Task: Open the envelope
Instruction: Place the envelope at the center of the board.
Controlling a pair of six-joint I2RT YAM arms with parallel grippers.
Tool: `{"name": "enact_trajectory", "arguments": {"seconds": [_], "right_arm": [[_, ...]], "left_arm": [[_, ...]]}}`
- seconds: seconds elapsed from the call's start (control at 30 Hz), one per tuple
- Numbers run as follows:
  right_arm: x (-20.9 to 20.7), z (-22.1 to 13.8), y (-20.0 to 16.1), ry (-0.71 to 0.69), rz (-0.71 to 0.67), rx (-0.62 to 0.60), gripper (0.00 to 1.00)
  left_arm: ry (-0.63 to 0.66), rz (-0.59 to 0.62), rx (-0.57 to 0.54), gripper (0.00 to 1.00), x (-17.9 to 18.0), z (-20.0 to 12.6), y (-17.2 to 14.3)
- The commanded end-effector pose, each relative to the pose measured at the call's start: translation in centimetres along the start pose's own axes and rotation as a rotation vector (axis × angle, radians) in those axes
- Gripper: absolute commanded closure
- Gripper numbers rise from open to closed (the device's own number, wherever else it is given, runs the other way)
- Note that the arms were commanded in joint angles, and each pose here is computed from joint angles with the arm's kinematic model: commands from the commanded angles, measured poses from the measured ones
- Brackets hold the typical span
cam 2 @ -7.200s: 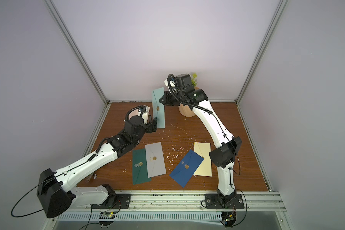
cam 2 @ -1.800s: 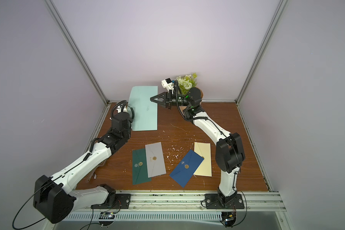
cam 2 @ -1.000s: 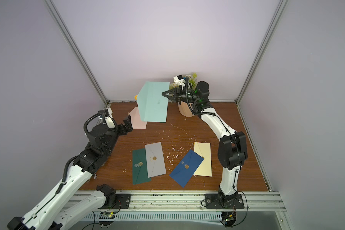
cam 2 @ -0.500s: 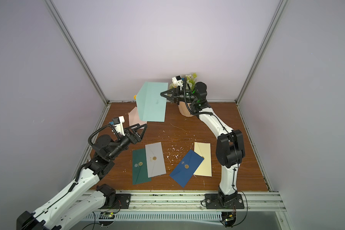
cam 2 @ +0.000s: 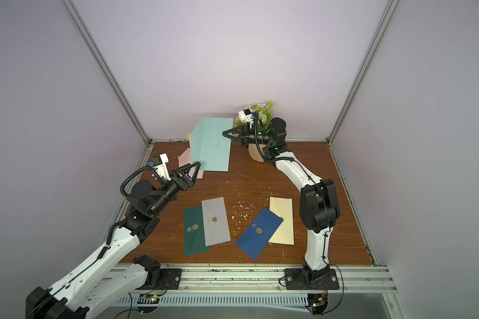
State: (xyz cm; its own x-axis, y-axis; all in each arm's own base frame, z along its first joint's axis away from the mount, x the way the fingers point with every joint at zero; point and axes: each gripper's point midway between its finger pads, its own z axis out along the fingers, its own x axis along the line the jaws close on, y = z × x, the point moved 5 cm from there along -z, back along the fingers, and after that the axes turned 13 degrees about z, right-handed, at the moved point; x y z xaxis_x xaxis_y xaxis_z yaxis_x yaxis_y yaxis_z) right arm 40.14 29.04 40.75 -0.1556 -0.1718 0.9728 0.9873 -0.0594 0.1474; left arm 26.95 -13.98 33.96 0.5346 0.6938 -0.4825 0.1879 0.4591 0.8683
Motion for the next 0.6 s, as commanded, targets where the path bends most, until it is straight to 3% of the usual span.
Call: {"name": "enact_trajectory", "arguments": {"seconds": [0.0,0.33,0.57], "right_arm": [[5.2,0.2,-2.9,0.083,-0.145,0.05,1.0],[4.9,0.2,-4.1,0.077,-0.15,0.067,1.0],[4.5,0.1,-4.1,0.072,-0.146,0.059,1.0]], "left_arm": [[-0.071,-0.003,-0.053,0.17,-1.0,0.6,1.7],[-0.186,-0.022,-0.066,0.63,-2.1,1.7,2.1],[-0.181,-0.026,-0.082,0.77,-2.2,0.9,2.2]]}}
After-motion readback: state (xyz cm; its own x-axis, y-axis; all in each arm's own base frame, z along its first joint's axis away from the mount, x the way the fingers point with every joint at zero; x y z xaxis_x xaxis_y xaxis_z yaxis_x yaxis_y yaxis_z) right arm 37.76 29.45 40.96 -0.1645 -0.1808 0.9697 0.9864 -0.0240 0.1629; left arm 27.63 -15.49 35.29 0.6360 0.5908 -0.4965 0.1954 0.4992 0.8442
